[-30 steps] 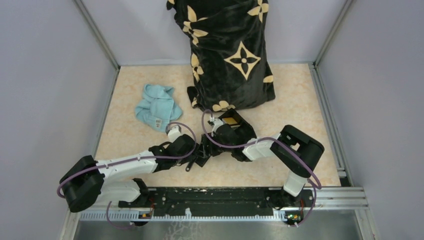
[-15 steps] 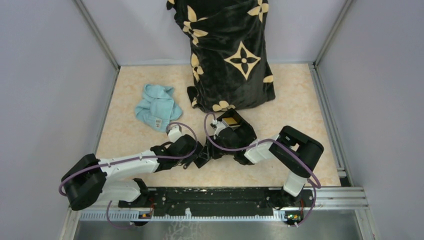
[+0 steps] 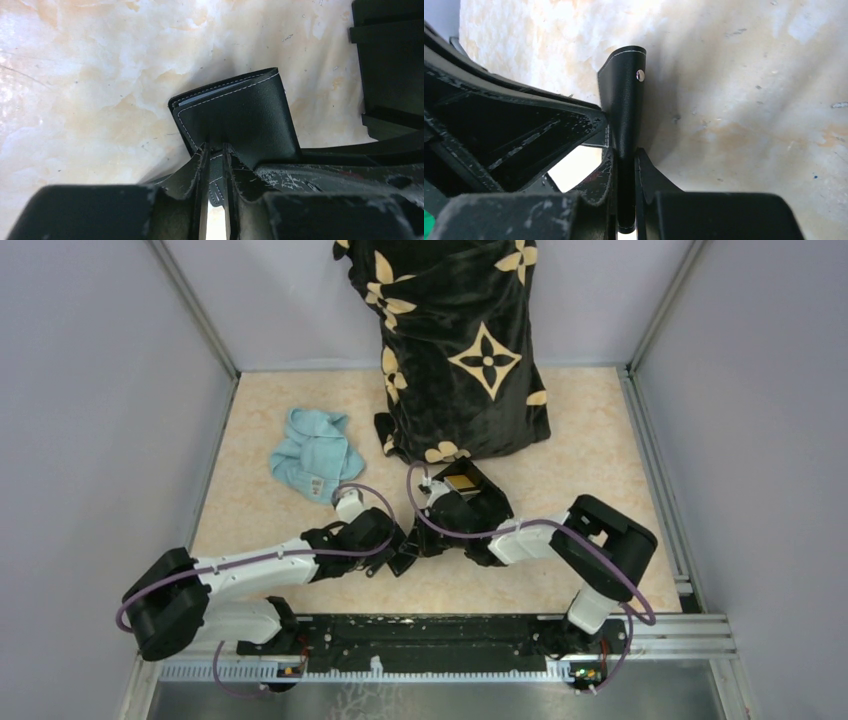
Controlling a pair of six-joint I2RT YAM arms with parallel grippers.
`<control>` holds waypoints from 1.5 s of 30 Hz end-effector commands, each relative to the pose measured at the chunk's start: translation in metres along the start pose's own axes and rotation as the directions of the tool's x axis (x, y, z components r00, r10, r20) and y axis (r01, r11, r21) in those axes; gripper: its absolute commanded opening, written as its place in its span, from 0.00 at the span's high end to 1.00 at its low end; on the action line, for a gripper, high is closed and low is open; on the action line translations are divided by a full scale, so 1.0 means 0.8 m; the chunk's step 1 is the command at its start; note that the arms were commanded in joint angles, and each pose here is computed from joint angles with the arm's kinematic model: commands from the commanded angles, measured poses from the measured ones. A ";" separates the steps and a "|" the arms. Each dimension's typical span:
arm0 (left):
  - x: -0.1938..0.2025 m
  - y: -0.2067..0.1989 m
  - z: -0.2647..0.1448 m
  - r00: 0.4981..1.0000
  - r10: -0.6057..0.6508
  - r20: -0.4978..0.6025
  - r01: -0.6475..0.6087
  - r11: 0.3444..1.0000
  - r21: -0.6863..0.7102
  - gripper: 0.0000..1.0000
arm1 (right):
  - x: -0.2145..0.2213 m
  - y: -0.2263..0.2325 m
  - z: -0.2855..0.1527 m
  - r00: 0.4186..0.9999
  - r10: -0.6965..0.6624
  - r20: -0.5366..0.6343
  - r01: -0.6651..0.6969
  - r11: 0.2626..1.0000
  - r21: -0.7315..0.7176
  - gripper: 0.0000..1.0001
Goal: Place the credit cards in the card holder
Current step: Turn over the card holder at the center of the board.
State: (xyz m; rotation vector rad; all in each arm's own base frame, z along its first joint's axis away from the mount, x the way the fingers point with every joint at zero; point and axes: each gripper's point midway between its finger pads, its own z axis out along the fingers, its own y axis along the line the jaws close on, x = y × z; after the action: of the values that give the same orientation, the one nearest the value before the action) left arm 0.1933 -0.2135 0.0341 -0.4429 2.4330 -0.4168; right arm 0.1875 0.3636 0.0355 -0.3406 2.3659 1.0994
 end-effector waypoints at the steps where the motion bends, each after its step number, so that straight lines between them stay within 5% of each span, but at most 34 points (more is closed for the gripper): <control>1: 0.001 0.030 -0.016 0.997 0.073 -0.021 -0.074 0.991 -0.108 0.77 | -0.018 0.040 -0.025 0.988 -0.155 -0.021 0.155 0.988 0.013 1.00; 15: -0.047 0.021 -0.069 0.990 -0.086 0.114 0.084 0.996 0.023 0.76 | -0.103 0.017 -0.098 0.889 -0.454 0.051 0.389 0.810 0.439 1.00; 26: -0.041 0.071 -0.075 0.969 -0.196 0.149 0.203 0.979 -0.028 0.81 | -0.104 -0.007 -0.073 0.740 -0.664 -0.104 0.472 0.404 0.783 1.00; 33: -0.039 0.095 -0.076 0.954 -0.243 0.175 0.255 0.966 -0.050 0.82 | -0.113 -0.005 -0.078 0.709 -0.699 -0.097 0.431 0.320 0.844 1.00; 41: -0.042 0.111 -0.077 0.941 -0.264 0.210 0.287 0.954 -0.084 0.82 | -0.079 0.009 -0.033 0.697 -0.707 -0.116 0.512 0.379 0.771 1.00; 45: -0.041 0.115 -0.076 0.940 -0.267 0.213 0.292 0.951 -0.100 0.82 | -0.044 0.024 -0.001 0.671 -0.721 -0.174 0.569 0.350 0.744 1.00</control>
State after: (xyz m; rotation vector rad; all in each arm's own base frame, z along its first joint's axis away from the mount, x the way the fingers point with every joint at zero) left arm 0.1628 -0.1215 0.0675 -0.8046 2.2361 -0.3921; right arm 0.2279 0.3332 0.0699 -0.7017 1.9777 -0.3373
